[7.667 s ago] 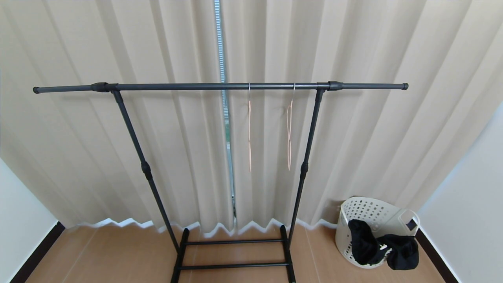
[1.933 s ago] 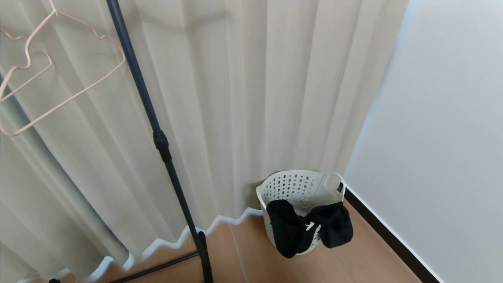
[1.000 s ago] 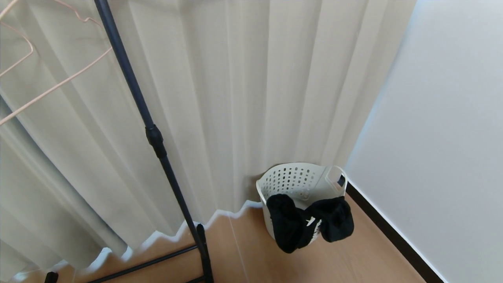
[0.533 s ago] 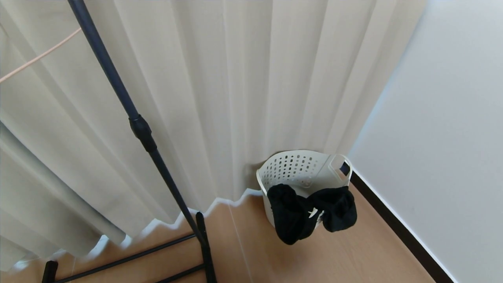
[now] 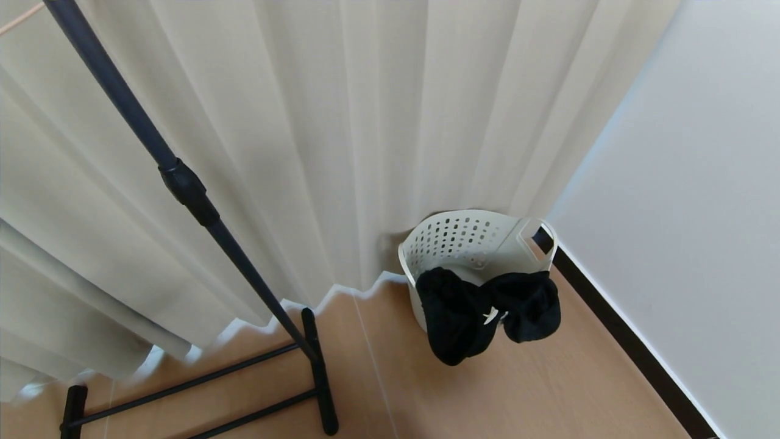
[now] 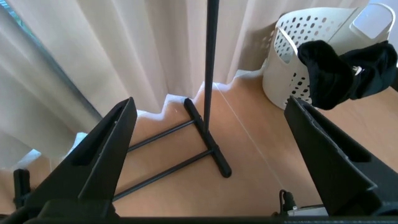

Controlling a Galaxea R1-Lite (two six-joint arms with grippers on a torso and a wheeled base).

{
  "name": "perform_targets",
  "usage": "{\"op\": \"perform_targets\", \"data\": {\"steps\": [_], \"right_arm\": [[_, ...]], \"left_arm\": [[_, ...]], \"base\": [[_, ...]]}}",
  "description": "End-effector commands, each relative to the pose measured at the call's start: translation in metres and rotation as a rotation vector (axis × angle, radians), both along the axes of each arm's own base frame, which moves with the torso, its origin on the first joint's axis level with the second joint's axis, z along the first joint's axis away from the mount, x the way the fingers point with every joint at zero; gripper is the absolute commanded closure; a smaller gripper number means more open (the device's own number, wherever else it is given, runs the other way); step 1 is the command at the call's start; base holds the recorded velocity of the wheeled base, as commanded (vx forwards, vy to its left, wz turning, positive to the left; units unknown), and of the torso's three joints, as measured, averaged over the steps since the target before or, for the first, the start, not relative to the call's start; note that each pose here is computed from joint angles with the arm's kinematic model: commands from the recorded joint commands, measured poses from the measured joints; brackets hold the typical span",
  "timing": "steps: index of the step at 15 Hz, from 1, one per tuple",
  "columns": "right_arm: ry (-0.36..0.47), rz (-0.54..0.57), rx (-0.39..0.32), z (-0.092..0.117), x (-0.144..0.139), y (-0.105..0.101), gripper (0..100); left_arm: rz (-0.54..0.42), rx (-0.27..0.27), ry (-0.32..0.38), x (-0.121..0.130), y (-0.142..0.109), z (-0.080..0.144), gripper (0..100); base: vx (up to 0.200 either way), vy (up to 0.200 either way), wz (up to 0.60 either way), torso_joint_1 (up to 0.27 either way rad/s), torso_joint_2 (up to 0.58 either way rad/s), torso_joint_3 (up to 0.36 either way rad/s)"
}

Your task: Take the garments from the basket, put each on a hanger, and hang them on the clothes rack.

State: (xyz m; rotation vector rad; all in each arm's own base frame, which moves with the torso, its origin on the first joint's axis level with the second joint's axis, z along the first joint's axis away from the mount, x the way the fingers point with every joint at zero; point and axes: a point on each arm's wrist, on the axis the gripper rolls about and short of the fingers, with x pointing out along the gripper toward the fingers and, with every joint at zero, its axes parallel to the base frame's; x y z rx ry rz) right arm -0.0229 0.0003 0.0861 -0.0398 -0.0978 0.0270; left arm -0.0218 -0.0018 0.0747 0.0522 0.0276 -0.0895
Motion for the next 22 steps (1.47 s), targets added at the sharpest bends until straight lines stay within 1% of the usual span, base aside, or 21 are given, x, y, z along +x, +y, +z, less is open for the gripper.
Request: {"op": "perform_targets", "data": {"steps": [1,7,9,10,11,13,15,16,17,18,19,20,21,22], "right_arm": [[0.004,0.000,-0.001,0.000,0.000,0.000,0],[0.005,0.000,-0.002,0.000,0.000,0.000,0],[0.007,0.000,-0.002,0.000,0.000,0.000,0],[0.082,0.018,-0.004,0.000,0.006,0.000,0],[0.175,0.064,-0.008,0.002,0.015,0.000,0],[0.378,0.234,-0.039,0.007,0.037,0.004,0],[0.485,0.328,-0.079,0.040,0.069,0.015,0],[0.537,0.363,-0.130,0.056,0.093,0.026,0],[0.567,0.388,-0.200,0.068,0.117,0.035,0],[0.574,0.406,-0.269,0.079,0.140,0.044,0],[0.592,0.425,-0.353,0.087,0.172,0.057,0],[0.585,0.460,-0.436,0.094,0.200,0.072,0],[0.596,0.485,-0.478,0.094,0.223,0.086,0],[0.600,0.502,-0.538,0.092,0.251,0.105,0]], "left_arm": [[0.000,-0.001,0.001,0.000,0.000,0.000,0],[-0.002,-0.001,0.001,0.000,0.000,0.000,0],[-0.005,0.006,0.000,0.000,0.000,0.000,0],[-0.007,0.008,0.000,0.000,0.000,0.000,0],[0.000,0.000,-0.001,0.000,0.000,0.000,0],[0.000,0.000,-0.001,0.000,0.000,0.000,0],[0.000,0.002,-0.001,0.000,0.000,0.000,0],[0.000,0.000,-0.001,0.000,0.000,0.000,0],[0.000,0.000,-0.001,0.000,0.000,0.000,0],[0.000,0.000,-0.001,0.000,0.000,0.000,0],[0.000,0.000,-0.001,0.000,0.000,0.000,0],[0.000,0.000,-0.001,0.000,0.000,0.000,0],[0.000,0.000,-0.001,0.000,0.000,0.000,0],[0.000,0.000,-0.001,0.000,0.000,0.000,0]], "base": [[0.000,0.000,0.00,0.007,0.00,-0.198],[0.000,0.000,0.00,0.004,0.00,-0.194],[0.000,0.000,0.00,-0.002,0.00,-0.195],[0.000,0.000,0.00,0.002,0.00,-0.134],[0.000,0.000,0.00,0.007,0.01,-0.076],[0.000,0.000,0.00,0.000,0.00,0.000],[0.000,0.000,0.00,0.000,0.00,0.000],[0.000,0.000,0.00,0.000,0.00,0.000],[0.000,0.000,0.00,0.000,0.00,0.000],[0.000,0.000,0.00,0.000,0.00,0.000],[0.000,0.000,0.00,0.000,0.00,0.000],[0.000,0.000,0.00,0.000,0.00,0.000],[0.000,0.000,0.00,0.000,0.00,0.000],[0.000,0.000,0.00,0.000,0.00,0.000]]}}
